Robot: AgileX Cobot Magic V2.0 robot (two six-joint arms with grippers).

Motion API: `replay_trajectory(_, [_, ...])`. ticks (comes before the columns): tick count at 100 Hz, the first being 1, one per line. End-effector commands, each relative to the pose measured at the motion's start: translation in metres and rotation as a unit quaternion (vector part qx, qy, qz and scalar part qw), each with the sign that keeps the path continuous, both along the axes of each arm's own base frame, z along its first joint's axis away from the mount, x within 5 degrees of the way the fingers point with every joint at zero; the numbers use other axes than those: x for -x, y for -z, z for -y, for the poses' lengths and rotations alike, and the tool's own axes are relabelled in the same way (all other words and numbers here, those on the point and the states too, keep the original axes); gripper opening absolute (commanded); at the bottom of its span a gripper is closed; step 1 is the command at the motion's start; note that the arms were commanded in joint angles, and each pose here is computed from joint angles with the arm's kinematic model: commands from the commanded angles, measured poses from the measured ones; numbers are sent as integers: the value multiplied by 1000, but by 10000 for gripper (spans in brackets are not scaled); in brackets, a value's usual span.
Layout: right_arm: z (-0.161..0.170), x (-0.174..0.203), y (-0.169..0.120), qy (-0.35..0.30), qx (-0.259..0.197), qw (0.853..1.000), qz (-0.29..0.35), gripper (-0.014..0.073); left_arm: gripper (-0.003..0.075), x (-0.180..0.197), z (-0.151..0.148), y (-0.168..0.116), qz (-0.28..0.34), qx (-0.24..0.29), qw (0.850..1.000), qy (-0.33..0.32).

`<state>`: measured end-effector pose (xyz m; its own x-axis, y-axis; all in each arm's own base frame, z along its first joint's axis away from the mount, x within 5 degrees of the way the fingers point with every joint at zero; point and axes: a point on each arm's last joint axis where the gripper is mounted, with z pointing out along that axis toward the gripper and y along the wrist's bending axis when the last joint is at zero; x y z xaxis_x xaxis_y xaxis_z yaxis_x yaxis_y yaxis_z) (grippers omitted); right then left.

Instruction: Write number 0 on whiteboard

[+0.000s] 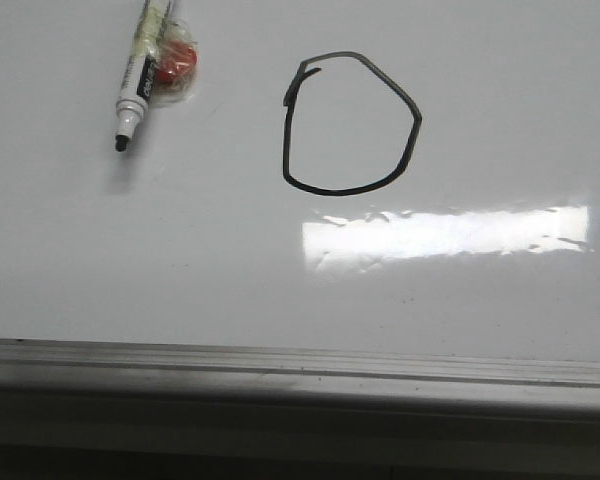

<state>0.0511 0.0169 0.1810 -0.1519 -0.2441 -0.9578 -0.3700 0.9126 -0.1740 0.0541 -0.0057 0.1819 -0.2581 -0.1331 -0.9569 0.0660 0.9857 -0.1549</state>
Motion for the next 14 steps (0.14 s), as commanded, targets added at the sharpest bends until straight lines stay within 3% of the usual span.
replay_trajectory(1, [0, 0, 1, -1, -2, 1000, 15, -47, -20, -2, 0, 6, 8, 4, 1000, -2])
replay_trajectory(14, [0, 0, 1, -1, -2, 1000, 15, -47, -20, -2, 0, 6, 8, 4, 1000, -2])
